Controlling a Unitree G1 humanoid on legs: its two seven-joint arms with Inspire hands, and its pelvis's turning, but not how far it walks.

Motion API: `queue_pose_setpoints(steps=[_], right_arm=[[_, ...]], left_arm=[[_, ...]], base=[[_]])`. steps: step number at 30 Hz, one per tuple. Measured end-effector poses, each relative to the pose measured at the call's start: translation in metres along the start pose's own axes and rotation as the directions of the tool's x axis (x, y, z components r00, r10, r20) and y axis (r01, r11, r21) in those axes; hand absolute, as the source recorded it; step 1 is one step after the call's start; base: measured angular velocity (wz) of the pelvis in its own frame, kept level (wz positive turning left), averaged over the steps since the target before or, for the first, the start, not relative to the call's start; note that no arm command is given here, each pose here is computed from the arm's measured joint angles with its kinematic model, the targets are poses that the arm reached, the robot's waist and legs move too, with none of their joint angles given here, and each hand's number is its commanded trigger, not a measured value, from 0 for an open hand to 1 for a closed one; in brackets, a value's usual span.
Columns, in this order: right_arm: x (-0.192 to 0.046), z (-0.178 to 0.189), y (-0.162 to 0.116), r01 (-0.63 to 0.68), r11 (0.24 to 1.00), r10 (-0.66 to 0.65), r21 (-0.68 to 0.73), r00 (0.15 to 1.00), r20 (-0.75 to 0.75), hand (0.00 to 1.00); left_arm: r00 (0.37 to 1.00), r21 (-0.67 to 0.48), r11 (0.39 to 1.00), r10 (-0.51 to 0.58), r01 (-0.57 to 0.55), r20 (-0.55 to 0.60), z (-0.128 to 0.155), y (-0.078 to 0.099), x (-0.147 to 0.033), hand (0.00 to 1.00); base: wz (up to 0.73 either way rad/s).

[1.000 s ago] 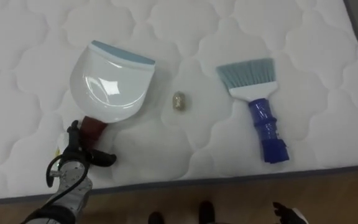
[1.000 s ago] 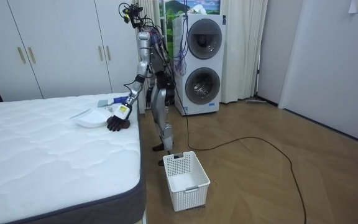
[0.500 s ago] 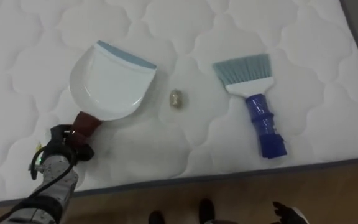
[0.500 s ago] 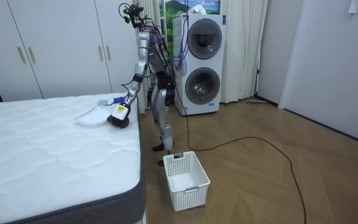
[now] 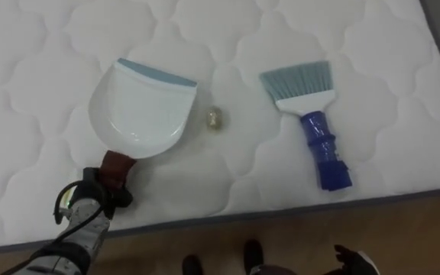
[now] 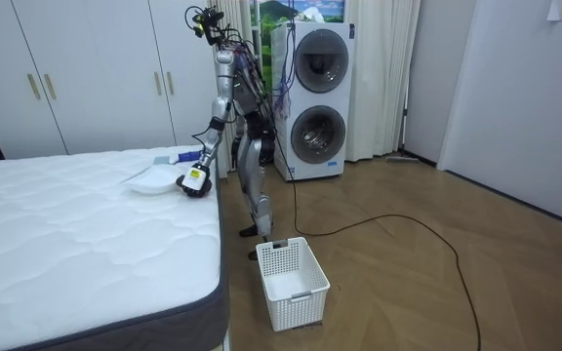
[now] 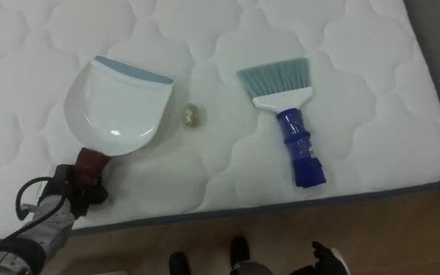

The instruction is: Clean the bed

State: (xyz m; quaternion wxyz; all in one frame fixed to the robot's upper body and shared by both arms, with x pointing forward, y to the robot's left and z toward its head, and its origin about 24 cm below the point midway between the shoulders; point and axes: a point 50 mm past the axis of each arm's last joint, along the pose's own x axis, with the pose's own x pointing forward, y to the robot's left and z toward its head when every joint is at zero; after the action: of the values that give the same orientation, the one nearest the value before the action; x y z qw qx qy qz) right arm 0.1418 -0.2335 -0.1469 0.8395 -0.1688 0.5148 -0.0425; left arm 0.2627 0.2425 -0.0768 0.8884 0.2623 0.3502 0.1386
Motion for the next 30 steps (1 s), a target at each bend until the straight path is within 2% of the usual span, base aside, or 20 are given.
queue_pose_setpoints(steps=[17,22,25,27,30], right_arm=[[0.000,-0.002,0.000,-0.005,0.999,0.006,0.033,1.000,-0.007,0.00],[0.000,-0.007,-0.001,0.006,0.993,-0.002,0.116,1.000,-0.029,0.00],[0.000,-0.008,-0.005,0.024,0.975,-0.017,0.220,0.999,-0.036,0.00],[0.000,-0.008,-0.010,0.047,0.949,-0.036,0.313,0.999,-0.040,0.00],[0.000,-0.008,-0.021,0.088,0.910,-0.076,0.405,0.996,-0.046,0.00]], left_arm=[[1.000,0.032,0.999,-0.004,0.004,-0.015,-0.005,0.002,0.000,1.00],[1.000,0.072,0.997,0.008,-0.008,0.002,-0.005,0.008,0.002,1.00],[0.999,0.108,0.994,0.023,-0.025,0.024,-0.003,0.015,0.003,1.00],[0.997,0.189,0.980,0.047,-0.056,0.054,-0.003,0.026,0.006,1.00],[0.993,0.248,0.963,0.086,-0.105,0.086,-0.002,0.039,0.007,1.00]], base=[[0.00],[0.00],[0.05],[0.02],[0.00]])
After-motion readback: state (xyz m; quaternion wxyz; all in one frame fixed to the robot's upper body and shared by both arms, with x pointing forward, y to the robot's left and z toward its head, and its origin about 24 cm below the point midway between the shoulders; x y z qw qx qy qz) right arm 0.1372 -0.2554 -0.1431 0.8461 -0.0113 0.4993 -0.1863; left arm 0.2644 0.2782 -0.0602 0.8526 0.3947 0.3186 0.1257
